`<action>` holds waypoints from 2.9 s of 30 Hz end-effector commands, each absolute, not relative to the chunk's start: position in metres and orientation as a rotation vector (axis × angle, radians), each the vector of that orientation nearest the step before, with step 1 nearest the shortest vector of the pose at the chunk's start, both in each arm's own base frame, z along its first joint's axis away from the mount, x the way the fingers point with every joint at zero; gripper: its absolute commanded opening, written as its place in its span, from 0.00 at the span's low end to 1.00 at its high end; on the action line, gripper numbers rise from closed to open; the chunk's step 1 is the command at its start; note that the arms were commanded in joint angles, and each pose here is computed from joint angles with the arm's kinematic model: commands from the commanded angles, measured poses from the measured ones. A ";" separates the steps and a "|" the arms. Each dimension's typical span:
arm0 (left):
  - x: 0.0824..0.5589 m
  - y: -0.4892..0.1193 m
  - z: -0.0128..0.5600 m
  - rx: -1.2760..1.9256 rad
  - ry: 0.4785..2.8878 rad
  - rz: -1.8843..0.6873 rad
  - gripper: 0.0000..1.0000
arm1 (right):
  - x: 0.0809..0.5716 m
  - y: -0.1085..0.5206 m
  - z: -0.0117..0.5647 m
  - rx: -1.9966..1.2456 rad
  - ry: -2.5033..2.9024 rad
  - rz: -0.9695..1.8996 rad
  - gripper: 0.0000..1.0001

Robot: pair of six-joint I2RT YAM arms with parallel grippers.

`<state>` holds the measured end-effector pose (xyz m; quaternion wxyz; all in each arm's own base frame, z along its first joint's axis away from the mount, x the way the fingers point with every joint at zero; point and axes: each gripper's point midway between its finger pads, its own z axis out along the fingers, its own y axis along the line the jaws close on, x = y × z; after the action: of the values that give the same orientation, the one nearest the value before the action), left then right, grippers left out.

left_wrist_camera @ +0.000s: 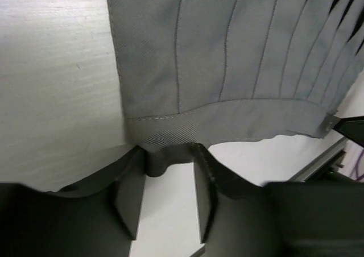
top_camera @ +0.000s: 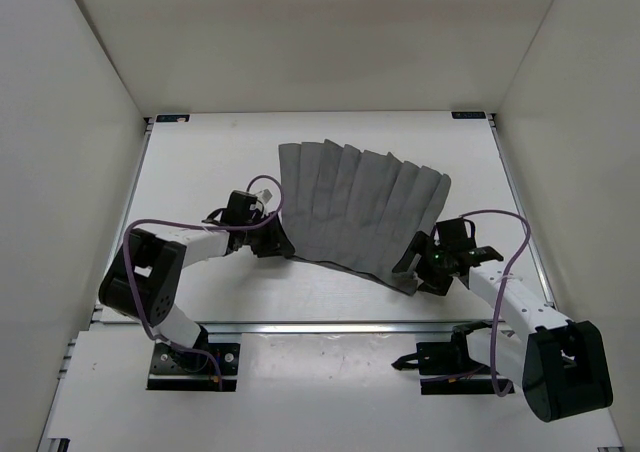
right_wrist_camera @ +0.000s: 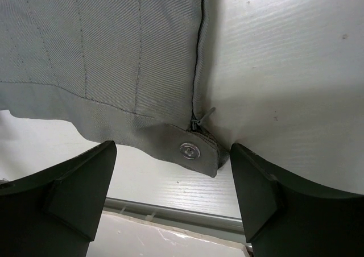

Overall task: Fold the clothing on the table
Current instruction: Flatten the skirt out

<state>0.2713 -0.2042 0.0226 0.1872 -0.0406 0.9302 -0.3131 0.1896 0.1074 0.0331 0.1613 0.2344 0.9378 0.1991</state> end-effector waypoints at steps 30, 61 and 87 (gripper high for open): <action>0.263 -0.172 0.032 -0.221 2.563 -0.685 0.00 | 0.137 0.117 -0.011 0.674 2.915 0.352 0.55; 0.276 -0.135 0.066 -0.302 2.484 -0.542 0.00 | 0.303 0.136 0.059 0.272 2.686 0.492 0.00; 0.439 -0.148 0.339 0.028 1.824 -0.414 0.00 | 0.467 0.113 0.334 -0.091 1.937 0.242 0.00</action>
<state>0.4612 -0.1596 0.3564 0.5914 0.0163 0.7789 -0.2081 0.4864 0.1209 0.3754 0.5749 -0.0268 0.8046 0.1466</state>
